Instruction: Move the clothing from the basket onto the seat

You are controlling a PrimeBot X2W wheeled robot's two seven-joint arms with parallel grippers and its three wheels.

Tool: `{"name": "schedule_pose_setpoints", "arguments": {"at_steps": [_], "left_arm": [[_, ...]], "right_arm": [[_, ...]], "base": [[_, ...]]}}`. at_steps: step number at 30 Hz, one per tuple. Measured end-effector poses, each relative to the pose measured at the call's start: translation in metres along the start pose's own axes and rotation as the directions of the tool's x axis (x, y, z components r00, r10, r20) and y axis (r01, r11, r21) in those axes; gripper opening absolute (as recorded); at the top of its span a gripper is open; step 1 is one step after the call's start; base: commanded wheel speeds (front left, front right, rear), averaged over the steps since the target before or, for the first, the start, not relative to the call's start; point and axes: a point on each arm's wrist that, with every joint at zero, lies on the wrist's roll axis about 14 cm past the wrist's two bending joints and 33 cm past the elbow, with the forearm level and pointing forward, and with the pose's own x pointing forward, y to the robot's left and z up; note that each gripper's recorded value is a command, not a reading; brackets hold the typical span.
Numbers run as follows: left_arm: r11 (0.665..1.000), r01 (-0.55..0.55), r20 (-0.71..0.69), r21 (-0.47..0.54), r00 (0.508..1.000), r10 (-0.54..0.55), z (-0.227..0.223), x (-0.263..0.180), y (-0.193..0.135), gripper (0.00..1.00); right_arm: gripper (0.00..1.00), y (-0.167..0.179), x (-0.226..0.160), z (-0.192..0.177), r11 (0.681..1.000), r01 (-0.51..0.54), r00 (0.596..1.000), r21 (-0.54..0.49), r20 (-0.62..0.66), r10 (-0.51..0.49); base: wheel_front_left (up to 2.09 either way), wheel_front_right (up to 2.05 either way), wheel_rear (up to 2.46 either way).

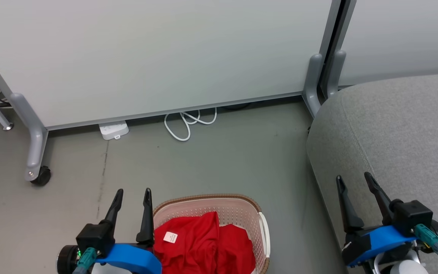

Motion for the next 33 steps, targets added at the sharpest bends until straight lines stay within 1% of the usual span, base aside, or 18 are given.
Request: {"name": "schedule_pose_setpoints", "arguments": {"at_steps": [4, 7, 12, 17, 19, 21, 25, 29, 33], "left_arm": [[0.999, 0.044, -0.080, 0.001, 0.996, -0.044, -0.023, 0.007, -0.009, 1.00], [0.995, 0.098, -0.201, -0.003, 0.975, -0.096, -0.052, 0.014, -0.020, 1.00], [0.986, 0.168, -0.393, -0.011, 0.906, -0.159, -0.102, 0.027, -0.032, 1.00], [0.973, 0.232, -0.530, -0.009, 0.824, -0.201, -0.146, 0.044, -0.036, 1.00], [0.968, 0.250, -0.585, -0.008, 0.784, -0.207, -0.166, 0.048, -0.035, 1.00], [0.963, 0.271, -0.644, -0.011, 0.734, -0.214, -0.188, 0.050, -0.035, 1.00], [0.949, 0.312, -0.758, -0.034, 0.611, -0.228, -0.230, 0.049, -0.040, 1.00], [0.935, 0.352, -0.833, -0.038, 0.506, -0.224, -0.264, 0.050, -0.035, 1.00], [0.922, 0.386, -0.886, -0.035, 0.414, -0.207, -0.295, 0.045, -0.028, 1.00]], "right_arm": [[1.00, 0.004, 0.007, 0.003, 1.000, -0.013, 1.000, 0.004, 0.013, 0.013], [1.00, 0.006, 0.016, 0.007, 1.000, -0.025, 0.999, 0.002, 0.027, 0.025], [1.00, 0.007, 0.035, 0.011, 0.999, -0.039, 0.998, -0.007, 0.047, 0.040], [1.00, 0.004, 0.057, 0.004, 0.999, -0.045, 0.998, -0.015, 0.047, 0.045], [1.00, 0.003, 0.064, -0.003, 0.999, -0.048, 0.998, -0.016, 0.035, 0.049], [1.00, 0.001, 0.071, -0.010, 0.999, -0.049, 0.999, -0.017, 0.023, 0.049], [1.00, -0.009, 0.080, -0.029, 0.999, -0.033, 0.999, -0.012, -0.008, 0.033], [1.00, -0.018, 0.087, -0.050, 1.000, -0.015, 0.999, 0.003, -0.041, 0.015], [1.00, -0.026, 0.088, -0.069, 1.000, 0.004, 0.997, 0.017, -0.080, -0.002]], "base": [[0.00, 0.00, 0.00], [0.00, 0.00, 0.00], [0.00, 0.00, 0.00], [0.00, 0.00, 0.00], [0.00, 0.00, 0.00], [0.00, 0.00, 0.00], [0.00, 0.00, 0.00], [0.00, 0.00, 0.00], [0.00, 0.00, 0.00]]}}
